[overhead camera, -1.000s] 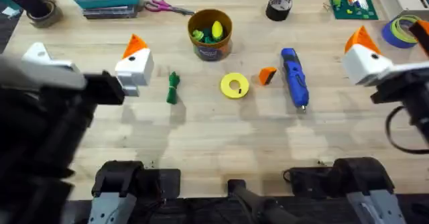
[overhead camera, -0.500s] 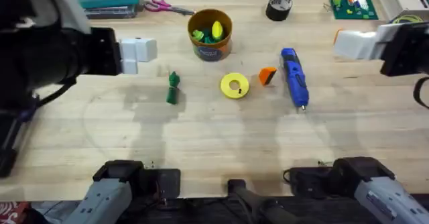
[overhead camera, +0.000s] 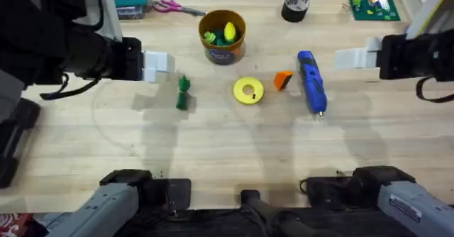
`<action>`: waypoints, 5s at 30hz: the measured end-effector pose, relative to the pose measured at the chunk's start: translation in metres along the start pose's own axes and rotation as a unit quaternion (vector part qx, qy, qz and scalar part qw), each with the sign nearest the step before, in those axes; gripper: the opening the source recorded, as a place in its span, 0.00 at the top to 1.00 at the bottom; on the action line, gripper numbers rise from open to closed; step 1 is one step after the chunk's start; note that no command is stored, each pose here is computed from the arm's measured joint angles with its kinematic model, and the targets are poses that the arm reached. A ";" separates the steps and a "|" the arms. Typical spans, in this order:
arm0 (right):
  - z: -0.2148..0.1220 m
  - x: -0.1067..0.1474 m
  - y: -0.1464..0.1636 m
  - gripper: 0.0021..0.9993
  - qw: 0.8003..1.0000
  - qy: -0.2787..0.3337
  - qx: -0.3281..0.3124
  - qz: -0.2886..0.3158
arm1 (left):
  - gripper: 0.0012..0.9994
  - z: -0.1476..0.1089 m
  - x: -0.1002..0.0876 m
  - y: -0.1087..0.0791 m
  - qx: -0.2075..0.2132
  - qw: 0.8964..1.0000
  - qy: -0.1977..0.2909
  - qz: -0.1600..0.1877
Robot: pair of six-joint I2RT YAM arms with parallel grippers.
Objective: Pick up the gripper from the table and insert it into the empty holder that is missing its gripper. Then pick up a screw, insert it into the mounting hole, and use the screwdriver to tighten it. Finally, clean up the table by picking up the vegetable and placing it into the bucket.
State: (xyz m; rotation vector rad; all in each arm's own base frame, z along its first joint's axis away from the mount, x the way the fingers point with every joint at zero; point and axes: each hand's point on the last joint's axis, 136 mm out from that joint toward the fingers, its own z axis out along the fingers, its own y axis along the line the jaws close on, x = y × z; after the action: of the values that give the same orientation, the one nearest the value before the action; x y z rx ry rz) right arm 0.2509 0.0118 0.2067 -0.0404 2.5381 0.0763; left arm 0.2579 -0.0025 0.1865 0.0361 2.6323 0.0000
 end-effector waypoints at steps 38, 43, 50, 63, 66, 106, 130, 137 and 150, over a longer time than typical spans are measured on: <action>0.002 0.000 0.000 0.00 1.000 0.004 0.000 0.000 | 0.01 0.130 0.050 -0.054 0.045 0.994 0.098 0.011; 0.002 0.000 0.000 0.00 1.000 0.004 0.000 0.000 | 0.09 0.139 0.052 -0.054 0.043 0.993 0.106 0.015; 0.002 0.000 0.000 0.00 1.000 0.004 0.000 0.000 | 0.25 0.146 0.060 -0.056 0.050 0.991 0.125 0.016; 0.002 0.000 0.000 0.00 1.000 0.004 0.000 0.000 | 1.00 0.146 0.056 -0.064 0.070 0.990 0.120 0.018; 0.002 0.000 0.000 0.00 1.000 0.004 0.000 0.000 | 1.00 0.145 0.056 -0.064 0.070 0.990 0.120 0.018; 0.002 0.005 -0.011 0.00 0.999 0.014 0.032 0.000 | 1.00 -0.077 -0.026 -0.052 0.080 0.993 -0.080 0.017; 0.002 0.005 -0.011 0.00 0.999 0.015 0.032 0.000 | 0.01 -0.078 -0.030 -0.051 0.079 0.993 -0.088 0.017; 0.002 0.005 -0.011 0.00 0.999 0.015 0.032 0.000 | 0.01 -0.080 -0.040 -0.052 0.081 0.991 -0.109 0.016; 0.002 0.006 -0.011 0.00 0.999 0.015 0.032 0.000 | 0.01 -0.080 -0.049 -0.023 -0.006 0.992 -0.128 0.005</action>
State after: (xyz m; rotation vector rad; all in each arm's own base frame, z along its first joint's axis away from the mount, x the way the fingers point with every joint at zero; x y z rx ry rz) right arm 0.2477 0.0006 0.2018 -0.0156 2.5687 -0.0063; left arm 0.2609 -0.0258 0.2796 0.0422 2.3757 0.0140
